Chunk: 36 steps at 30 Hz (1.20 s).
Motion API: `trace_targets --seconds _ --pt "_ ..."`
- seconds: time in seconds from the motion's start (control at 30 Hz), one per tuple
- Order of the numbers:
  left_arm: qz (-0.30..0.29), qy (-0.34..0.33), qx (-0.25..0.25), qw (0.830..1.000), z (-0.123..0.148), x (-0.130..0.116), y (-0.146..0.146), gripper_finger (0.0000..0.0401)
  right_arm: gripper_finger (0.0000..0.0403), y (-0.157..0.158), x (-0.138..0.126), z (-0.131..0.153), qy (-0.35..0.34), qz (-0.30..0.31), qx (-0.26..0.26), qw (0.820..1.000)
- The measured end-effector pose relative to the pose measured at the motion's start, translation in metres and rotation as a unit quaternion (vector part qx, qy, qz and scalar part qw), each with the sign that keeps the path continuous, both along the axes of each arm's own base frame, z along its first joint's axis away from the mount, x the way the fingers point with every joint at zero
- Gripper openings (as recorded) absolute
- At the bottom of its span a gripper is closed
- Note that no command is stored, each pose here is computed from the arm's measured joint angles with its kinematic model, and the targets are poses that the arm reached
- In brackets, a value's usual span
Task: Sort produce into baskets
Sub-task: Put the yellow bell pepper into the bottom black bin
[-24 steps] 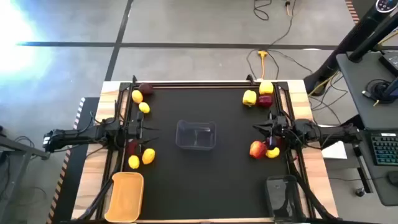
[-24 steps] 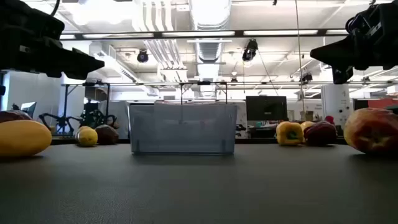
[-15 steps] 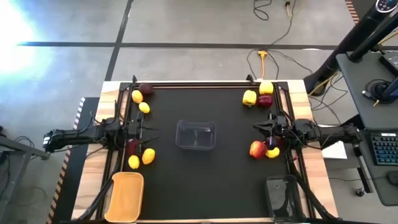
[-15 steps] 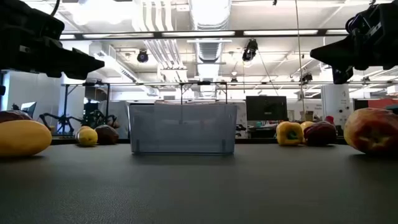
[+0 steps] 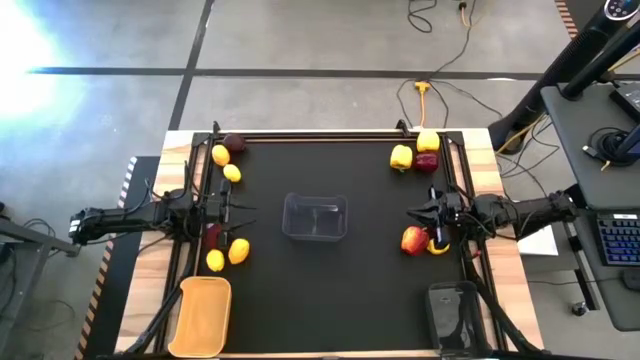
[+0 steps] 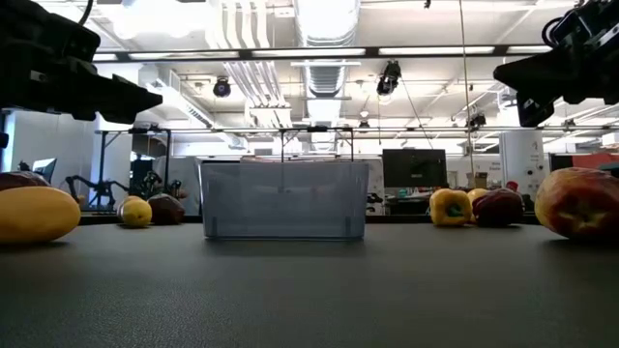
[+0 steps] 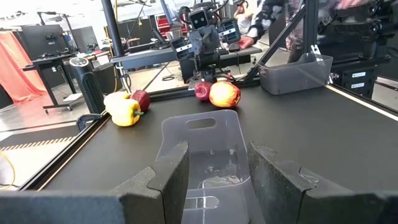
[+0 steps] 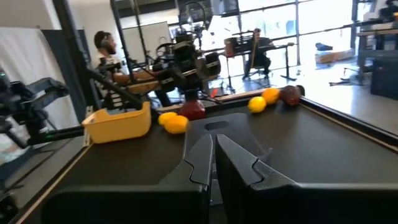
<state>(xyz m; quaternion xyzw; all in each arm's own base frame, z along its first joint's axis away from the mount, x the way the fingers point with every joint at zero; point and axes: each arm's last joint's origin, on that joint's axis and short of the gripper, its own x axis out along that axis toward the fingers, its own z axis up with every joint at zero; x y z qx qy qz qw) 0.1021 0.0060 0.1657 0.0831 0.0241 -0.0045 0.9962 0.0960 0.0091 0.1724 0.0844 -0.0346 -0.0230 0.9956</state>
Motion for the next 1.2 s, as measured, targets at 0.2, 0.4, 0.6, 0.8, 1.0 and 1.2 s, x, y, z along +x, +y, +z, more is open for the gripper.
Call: trace_targets --seconds 0.2,0.4,0.6,0.8,1.0,1.2 --pt "0.000 0.000 0.000 1.000 0.000 0.000 0.000 0.0146 0.0013 0.000 0.000 0.000 0.000 0.000 0.000 1.000" --pt "0.000 0.000 0.000 1.000 0.000 0.000 0.000 0.0146 0.0013 0.000 0.001 -0.001 0.007 0.000 -0.001 1.000" --pt "0.000 0.000 0.000 1.000 0.000 0.000 0.000 0.0146 0.0013 0.000 0.001 -0.001 0.007 0.000 -0.001 1.000" --pt "0.000 0.000 0.000 1.000 0.000 0.000 0.000 0.0146 0.0013 0.000 0.001 -0.001 0.007 0.000 -0.001 1.000" --pt "0.000 0.000 0.000 1.000 0.000 0.000 0.000 0.0146 0.0013 0.000 0.001 0.001 -0.004 0.000 0.024 1.000" --pt "0.000 0.000 0.000 1.000 0.000 0.000 0.000 0.0146 0.0013 -0.006 0.005 0.006 -0.038 -0.105 0.132 0.985"
